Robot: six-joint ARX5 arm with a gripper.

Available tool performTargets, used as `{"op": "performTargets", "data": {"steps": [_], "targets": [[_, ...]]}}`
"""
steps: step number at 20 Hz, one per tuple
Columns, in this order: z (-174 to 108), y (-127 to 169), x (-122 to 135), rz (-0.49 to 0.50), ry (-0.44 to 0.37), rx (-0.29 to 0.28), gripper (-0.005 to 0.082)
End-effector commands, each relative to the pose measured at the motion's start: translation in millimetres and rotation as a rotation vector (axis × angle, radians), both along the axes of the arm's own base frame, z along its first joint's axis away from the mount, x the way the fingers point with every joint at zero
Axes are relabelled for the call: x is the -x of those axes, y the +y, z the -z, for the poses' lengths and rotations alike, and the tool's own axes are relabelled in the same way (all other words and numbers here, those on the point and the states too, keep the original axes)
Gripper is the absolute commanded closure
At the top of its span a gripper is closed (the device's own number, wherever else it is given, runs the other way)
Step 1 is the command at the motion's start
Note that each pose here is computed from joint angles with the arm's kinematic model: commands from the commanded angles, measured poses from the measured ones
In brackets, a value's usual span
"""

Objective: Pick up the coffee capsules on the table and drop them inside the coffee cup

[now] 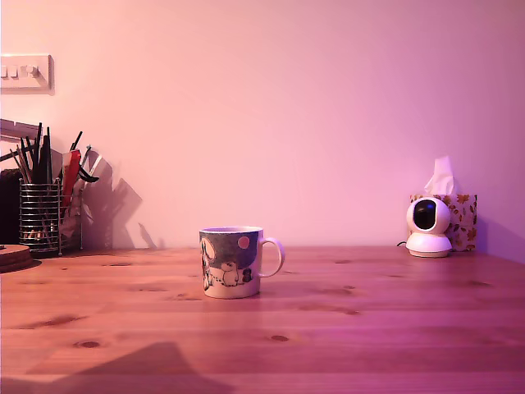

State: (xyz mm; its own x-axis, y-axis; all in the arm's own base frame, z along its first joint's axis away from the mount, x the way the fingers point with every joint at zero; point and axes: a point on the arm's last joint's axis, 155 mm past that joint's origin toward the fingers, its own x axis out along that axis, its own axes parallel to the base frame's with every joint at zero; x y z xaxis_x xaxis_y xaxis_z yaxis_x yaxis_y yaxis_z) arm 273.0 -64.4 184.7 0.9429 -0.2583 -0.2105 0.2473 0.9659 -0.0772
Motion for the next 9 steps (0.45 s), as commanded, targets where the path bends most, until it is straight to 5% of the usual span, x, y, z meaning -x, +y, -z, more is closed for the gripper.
{"op": "performTargets", "data": {"steps": [1, 9], "targets": [[10.4, 0.7, 0.4, -0.004, 0.017, 0.003, 0.0789], [9.3, 0.6, 0.2, -0.005, 0.014, 0.011, 0.0789]]}}
